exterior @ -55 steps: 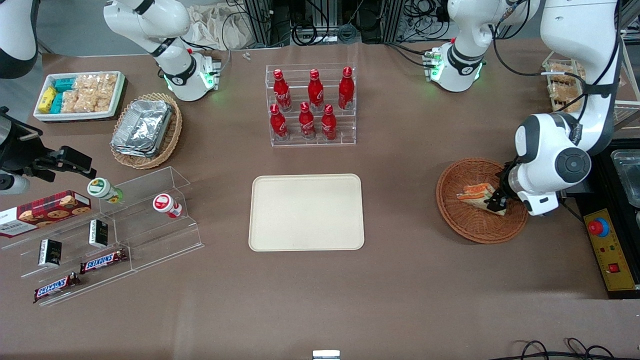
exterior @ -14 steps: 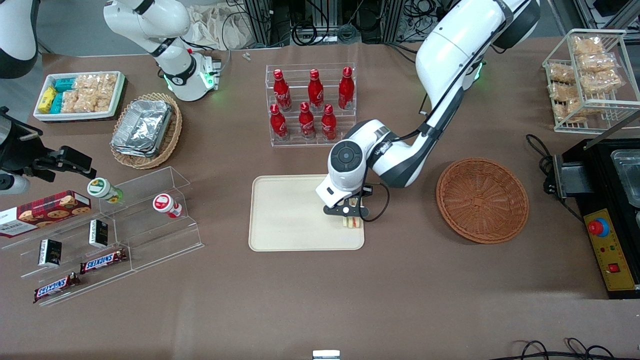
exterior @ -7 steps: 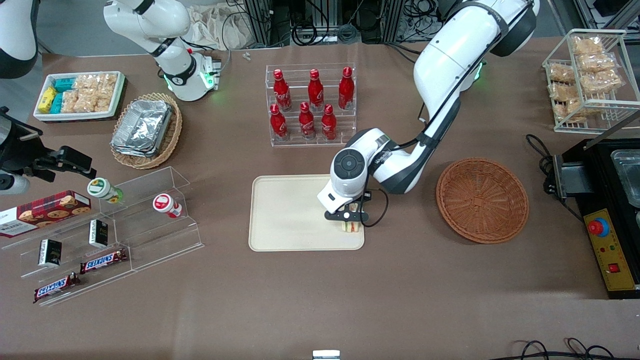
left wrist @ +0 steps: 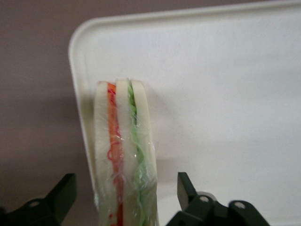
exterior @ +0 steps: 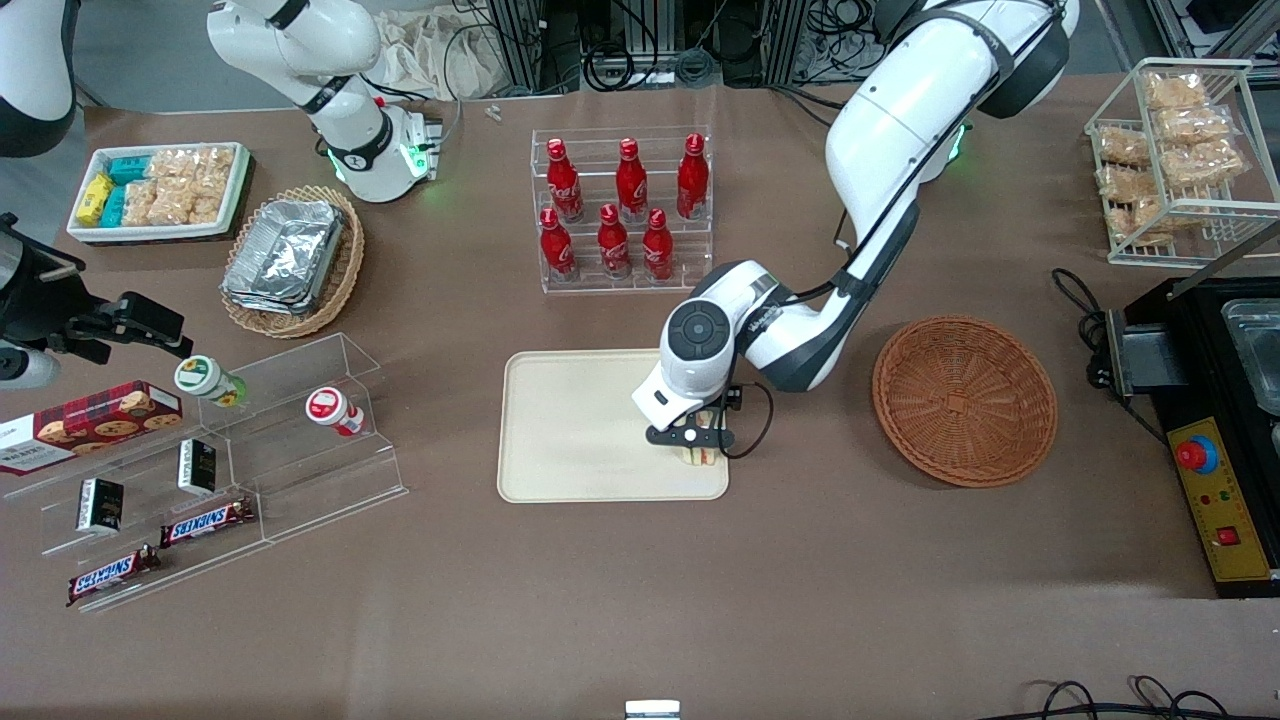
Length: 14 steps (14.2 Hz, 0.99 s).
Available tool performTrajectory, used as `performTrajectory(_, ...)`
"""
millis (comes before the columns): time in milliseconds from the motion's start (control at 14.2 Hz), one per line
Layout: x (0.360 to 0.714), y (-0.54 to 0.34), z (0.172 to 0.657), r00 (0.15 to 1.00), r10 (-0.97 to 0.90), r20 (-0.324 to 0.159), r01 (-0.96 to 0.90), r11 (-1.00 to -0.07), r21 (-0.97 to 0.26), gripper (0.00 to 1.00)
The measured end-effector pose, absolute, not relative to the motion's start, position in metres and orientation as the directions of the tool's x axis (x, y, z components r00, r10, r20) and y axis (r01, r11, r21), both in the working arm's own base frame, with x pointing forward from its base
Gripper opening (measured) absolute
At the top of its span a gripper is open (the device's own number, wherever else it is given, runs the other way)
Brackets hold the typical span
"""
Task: Place sandwich from basket to tray
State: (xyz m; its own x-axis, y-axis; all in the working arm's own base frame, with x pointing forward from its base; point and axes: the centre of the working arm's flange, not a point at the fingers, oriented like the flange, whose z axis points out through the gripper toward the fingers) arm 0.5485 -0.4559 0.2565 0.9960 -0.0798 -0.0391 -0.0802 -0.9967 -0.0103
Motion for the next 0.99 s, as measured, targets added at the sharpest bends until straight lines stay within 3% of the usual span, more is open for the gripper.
performTrajectory(424, 0.571, -0.373, 0.451, 1.000, 0.006, 0.022, 0.006, -1.000, -0.020, 1.00)
performTrajectory(635, 0.585, -0.312, 0.488, 0.998, -0.067, -0.010, -0.067, -0.998, 0.002, 1.00)
performTrajectory(847, 0.592, -0.238, 0.520, 0.987, -0.145, -0.073, -0.146, -0.989, -0.005, 1.00)
performTrajectory(988, 0.586, -0.151, 0.569, 0.978, -0.185, -0.095, -0.186, -0.982, -0.006, 1.00)
